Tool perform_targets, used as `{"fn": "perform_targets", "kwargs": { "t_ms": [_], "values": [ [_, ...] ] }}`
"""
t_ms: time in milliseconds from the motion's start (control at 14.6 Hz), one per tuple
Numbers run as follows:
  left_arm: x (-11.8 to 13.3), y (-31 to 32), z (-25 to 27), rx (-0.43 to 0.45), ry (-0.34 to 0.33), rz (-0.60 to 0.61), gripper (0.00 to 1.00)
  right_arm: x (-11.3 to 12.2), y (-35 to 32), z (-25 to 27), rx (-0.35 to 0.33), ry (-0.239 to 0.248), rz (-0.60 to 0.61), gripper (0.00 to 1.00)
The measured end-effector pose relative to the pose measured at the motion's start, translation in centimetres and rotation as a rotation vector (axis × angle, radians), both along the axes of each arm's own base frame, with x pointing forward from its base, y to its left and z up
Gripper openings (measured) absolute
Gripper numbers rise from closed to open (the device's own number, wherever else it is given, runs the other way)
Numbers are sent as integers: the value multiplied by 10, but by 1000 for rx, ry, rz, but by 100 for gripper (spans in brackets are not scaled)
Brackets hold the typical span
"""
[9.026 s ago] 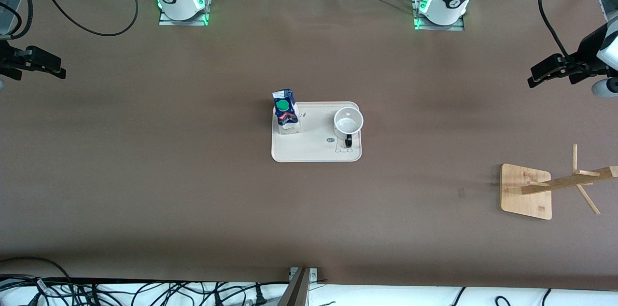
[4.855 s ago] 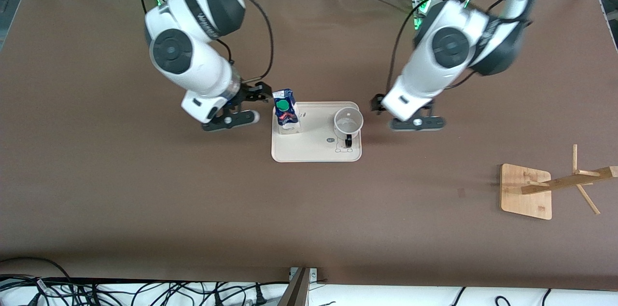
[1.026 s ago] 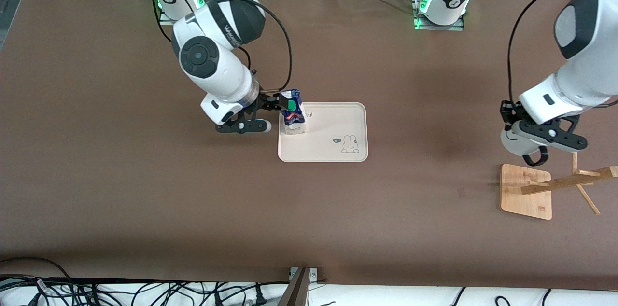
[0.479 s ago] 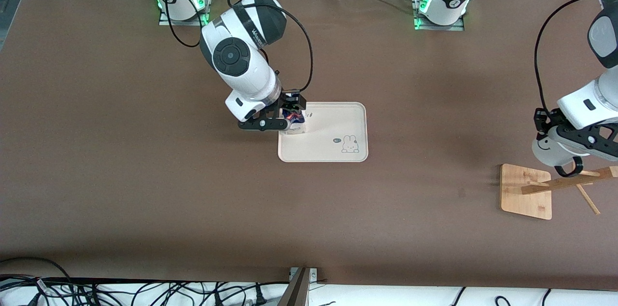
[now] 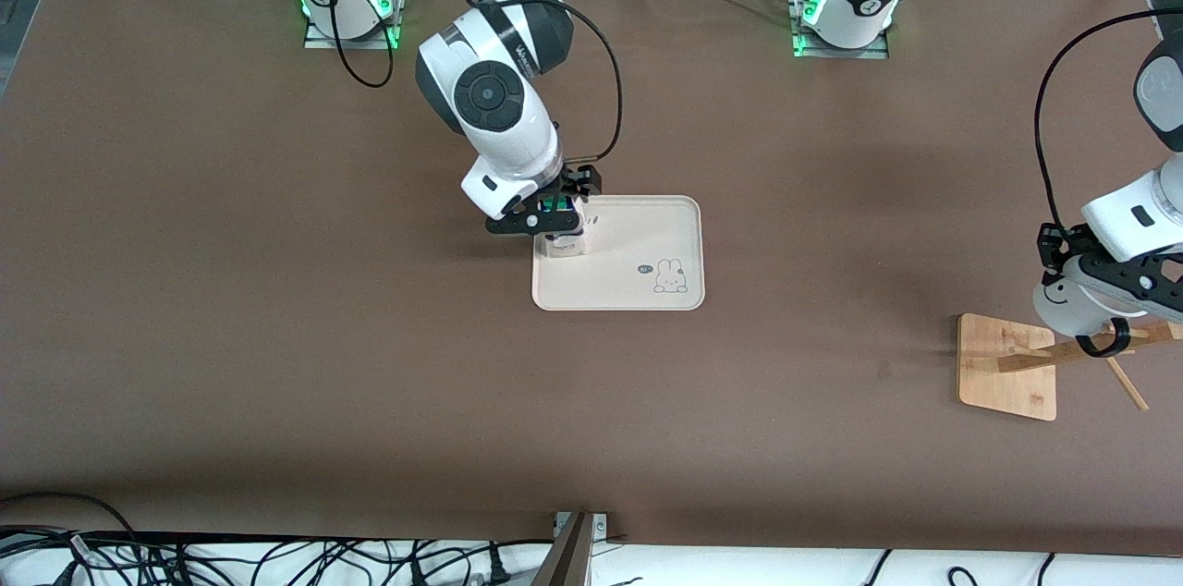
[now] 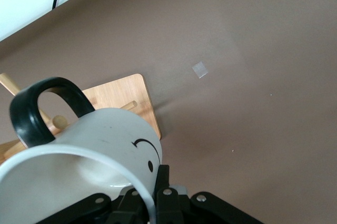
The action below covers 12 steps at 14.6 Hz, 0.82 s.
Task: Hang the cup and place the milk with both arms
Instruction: 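Hang the mug handle on a stand peg with the left gripper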
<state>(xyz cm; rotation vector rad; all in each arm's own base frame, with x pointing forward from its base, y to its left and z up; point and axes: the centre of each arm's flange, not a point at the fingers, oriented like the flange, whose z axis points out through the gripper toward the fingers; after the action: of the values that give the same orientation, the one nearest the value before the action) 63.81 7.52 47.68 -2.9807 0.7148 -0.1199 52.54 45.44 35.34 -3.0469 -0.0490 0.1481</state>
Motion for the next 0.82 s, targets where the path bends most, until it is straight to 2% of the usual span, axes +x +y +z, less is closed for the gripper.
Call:
{"fn": "perform_targets", "kwargs": {
  "t_ms": [615, 684, 752, 821],
  "values": [
    [1, 42, -24, -9, 20, -10, 5, -2, -2, -18, -32, 9, 37, 100],
    [2, 42, -25, -14, 17, -10, 5, -2, -2, -18, -32, 9, 37, 95],
    [2, 43, -25, -14, 17, -10, 5, -2, -2, -18, -32, 9, 39, 95],
    [2, 43, -25, -14, 16, -13, 10, -2, -2, -18, -32, 9, 42, 88]
  ]
}}
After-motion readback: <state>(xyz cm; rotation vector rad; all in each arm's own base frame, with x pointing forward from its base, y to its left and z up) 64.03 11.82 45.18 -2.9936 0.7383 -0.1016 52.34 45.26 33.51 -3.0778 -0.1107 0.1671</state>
